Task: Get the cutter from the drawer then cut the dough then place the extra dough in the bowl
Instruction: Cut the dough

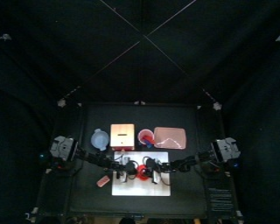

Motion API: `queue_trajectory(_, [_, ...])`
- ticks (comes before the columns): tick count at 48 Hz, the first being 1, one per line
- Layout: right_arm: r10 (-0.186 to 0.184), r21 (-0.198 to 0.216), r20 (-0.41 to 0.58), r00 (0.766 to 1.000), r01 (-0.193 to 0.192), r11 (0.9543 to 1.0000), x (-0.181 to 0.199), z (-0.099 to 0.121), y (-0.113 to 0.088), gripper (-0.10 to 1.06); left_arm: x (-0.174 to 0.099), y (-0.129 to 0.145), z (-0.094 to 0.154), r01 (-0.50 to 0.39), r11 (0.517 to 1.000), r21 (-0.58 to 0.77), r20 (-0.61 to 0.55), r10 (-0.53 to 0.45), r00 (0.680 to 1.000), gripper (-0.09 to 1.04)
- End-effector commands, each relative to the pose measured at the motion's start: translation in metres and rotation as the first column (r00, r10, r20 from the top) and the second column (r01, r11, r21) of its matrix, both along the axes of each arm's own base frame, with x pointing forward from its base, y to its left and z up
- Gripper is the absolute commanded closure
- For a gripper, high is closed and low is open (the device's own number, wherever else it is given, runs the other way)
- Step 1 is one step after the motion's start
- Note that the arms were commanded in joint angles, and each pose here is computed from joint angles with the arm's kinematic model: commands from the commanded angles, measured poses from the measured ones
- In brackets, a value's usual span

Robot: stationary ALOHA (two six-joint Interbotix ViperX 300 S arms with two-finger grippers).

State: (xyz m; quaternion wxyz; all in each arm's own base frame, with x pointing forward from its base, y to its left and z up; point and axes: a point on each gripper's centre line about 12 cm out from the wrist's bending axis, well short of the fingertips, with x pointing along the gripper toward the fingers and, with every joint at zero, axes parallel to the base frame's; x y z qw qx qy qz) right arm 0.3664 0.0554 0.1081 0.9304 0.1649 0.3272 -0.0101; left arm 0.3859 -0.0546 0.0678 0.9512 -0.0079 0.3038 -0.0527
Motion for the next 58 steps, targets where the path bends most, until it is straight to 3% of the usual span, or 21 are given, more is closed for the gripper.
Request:
queue_trajectory(1, [-0.005,0.005,0.061,0.998,0.005,1.0000,0.005,0.021,-0.003,0.39,0.004,0.001,0.004,-0.005,1.000,-0.003,0.012,0.005,1.000,0.40])
queue_trajectory(13, [0.001,0.005,0.103,0.995,-0.002,1.0000,0.005,0.036,-0.003,0.39,0.004,0.001,0.004,-0.003,1.000,-0.002,0.012,0.003,1.000,0.40])
queue_trajectory(36, [0.005,0.001,0.124,0.992,-0.005,1.0000,0.004,0.044,-0.004,0.41,0.003,0.001,0.002,-0.007,1.000,-0.002,-0.003,0.007,1.000,0.40])
queue_trajectory(58, [-0.008,0.007,0.166,0.986,0.007,1.0000,-0.002,0.061,-0.009,0.41,0.003,0.002,0.002,-0.007,1.000,0.000,-0.008,0.007,1.000,0.40])
